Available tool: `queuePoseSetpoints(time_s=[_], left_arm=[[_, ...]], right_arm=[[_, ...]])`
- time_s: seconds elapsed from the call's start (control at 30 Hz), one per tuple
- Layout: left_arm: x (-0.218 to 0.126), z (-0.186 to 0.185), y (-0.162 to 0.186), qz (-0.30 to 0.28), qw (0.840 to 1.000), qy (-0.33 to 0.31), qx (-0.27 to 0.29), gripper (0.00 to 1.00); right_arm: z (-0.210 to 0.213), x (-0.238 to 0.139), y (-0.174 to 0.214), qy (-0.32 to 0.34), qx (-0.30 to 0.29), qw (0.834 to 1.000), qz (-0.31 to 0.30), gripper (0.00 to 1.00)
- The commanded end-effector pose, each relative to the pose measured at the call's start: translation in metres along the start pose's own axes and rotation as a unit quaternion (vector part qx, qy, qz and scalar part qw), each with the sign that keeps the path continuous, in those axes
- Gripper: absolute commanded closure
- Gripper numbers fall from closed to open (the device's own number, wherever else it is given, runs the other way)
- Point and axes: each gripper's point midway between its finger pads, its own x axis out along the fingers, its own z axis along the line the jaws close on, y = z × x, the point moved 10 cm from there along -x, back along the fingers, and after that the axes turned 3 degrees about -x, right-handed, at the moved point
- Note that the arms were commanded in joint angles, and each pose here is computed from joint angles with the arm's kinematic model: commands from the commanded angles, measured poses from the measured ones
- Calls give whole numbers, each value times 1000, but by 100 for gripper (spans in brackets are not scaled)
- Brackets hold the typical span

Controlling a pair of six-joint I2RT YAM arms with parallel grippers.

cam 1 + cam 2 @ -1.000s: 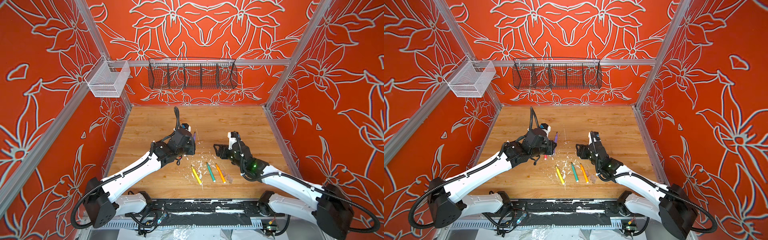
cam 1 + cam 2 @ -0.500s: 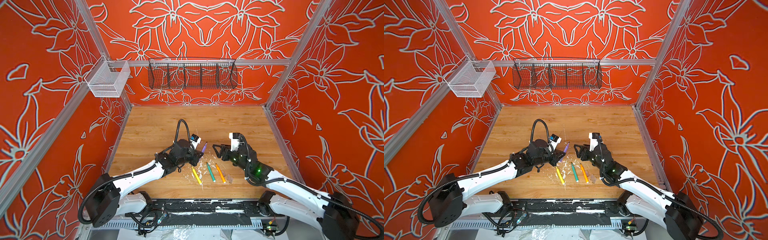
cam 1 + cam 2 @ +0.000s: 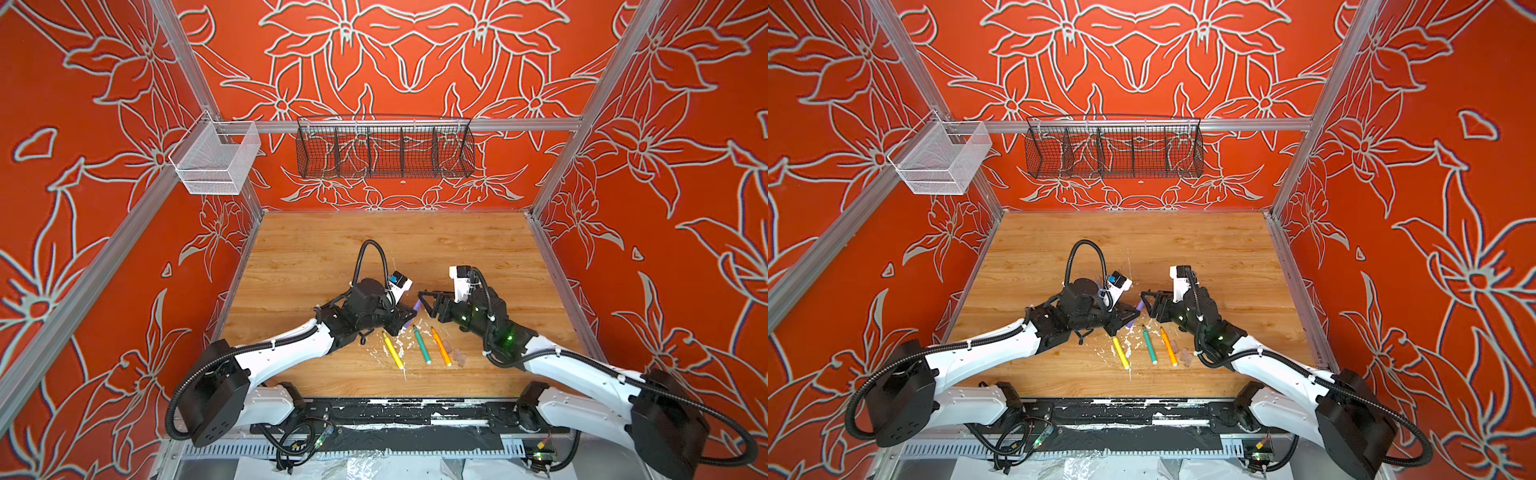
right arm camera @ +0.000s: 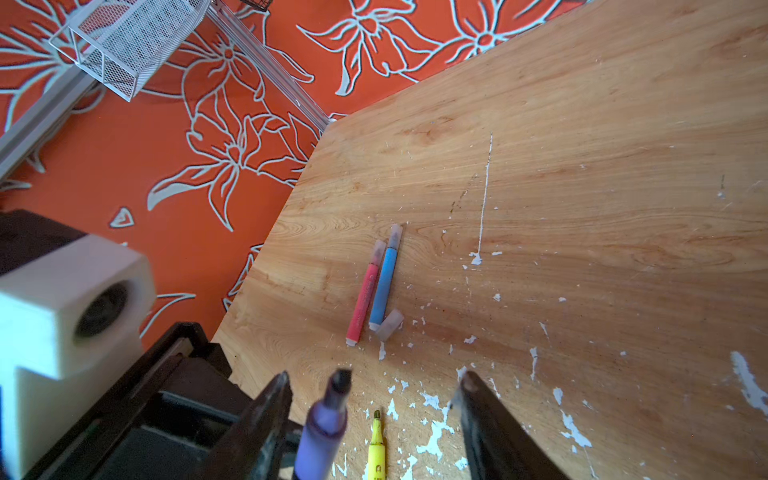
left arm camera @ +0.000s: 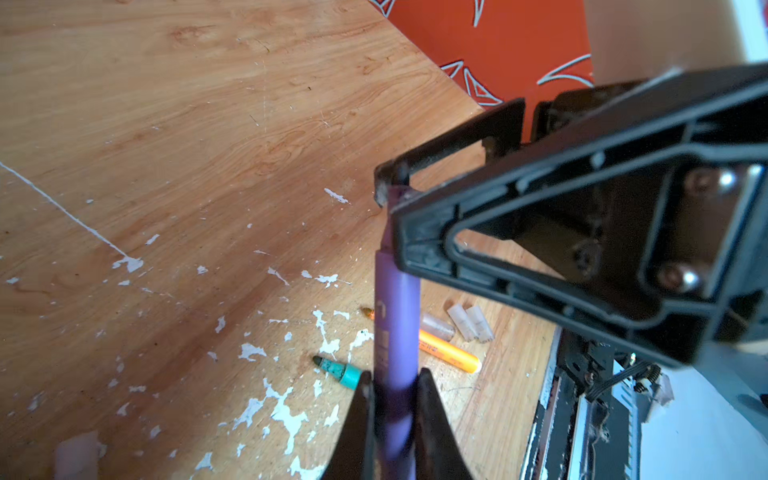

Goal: Insert the pens into the pen caps

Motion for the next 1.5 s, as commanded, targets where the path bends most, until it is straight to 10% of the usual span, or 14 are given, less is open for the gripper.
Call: queuePoseSetpoints(time_s=[0.0, 0.7, 0.8, 1.03, 1.47], left_arm=[[2, -8, -11, -17, 999, 21, 22, 100], [16, -2, -15, -21, 1000, 2, 20, 100], [18, -1, -14, -20, 1000, 3, 16, 82], [23, 3, -13, -19, 1000, -13, 12, 61], [33, 6, -12, -11, 1000, -6, 2, 72]], right_arm=[[3, 3, -3, -17, 15, 1000, -3, 35], [5, 23, 7, -56, 74, 994, 49, 92], [5, 24, 7, -58, 76, 994, 53, 98], [6, 23, 7, -64, 78, 994, 50, 100], [10, 19, 4, -82, 84, 992, 49, 100]])
